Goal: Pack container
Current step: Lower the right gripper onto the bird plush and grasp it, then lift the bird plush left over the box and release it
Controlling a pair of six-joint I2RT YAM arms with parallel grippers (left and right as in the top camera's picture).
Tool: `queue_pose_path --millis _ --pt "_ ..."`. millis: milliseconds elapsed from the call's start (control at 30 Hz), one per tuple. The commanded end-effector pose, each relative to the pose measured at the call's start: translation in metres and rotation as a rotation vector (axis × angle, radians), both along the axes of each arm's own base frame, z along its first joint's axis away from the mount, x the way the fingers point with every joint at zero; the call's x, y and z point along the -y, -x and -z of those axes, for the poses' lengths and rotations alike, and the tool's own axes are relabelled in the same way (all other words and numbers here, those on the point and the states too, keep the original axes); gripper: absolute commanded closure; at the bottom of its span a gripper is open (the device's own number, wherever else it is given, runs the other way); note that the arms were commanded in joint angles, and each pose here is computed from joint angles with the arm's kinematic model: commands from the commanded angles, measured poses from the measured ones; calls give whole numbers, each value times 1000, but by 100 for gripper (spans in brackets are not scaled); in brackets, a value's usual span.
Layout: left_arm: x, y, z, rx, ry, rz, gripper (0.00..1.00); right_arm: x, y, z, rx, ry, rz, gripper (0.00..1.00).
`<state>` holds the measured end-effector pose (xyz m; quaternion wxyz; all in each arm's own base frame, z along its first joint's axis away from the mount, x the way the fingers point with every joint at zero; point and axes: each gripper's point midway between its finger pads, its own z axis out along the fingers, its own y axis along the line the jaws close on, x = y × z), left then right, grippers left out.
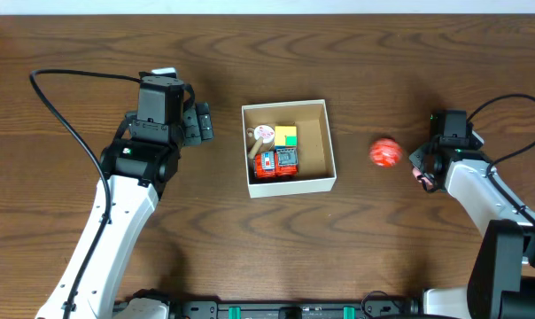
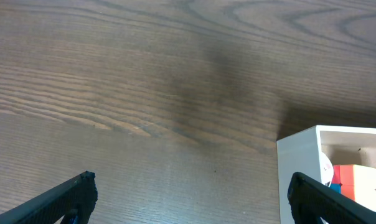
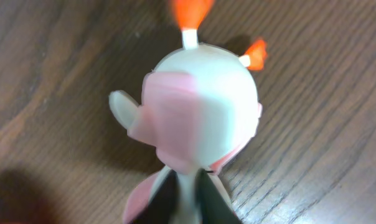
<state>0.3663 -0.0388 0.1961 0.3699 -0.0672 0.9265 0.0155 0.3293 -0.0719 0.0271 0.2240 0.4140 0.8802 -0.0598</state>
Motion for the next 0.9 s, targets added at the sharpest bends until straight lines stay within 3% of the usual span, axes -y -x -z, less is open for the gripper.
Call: queue_pose_path --millis 0,233,433,867 --pt "-4 0 -4 9 -21 3 2 3 -1 -15 22 34 -32 99" --pt "-4 0 -4 9 -21 3 2 3 -1 -36 69 47 -44 99" --pt "-4 0 -4 9 -21 3 2 -5 -3 -81 164 77 -151 99" --pt "-4 0 -4 9 -21 3 2 -159 -13 -207 537 49 -899 99"
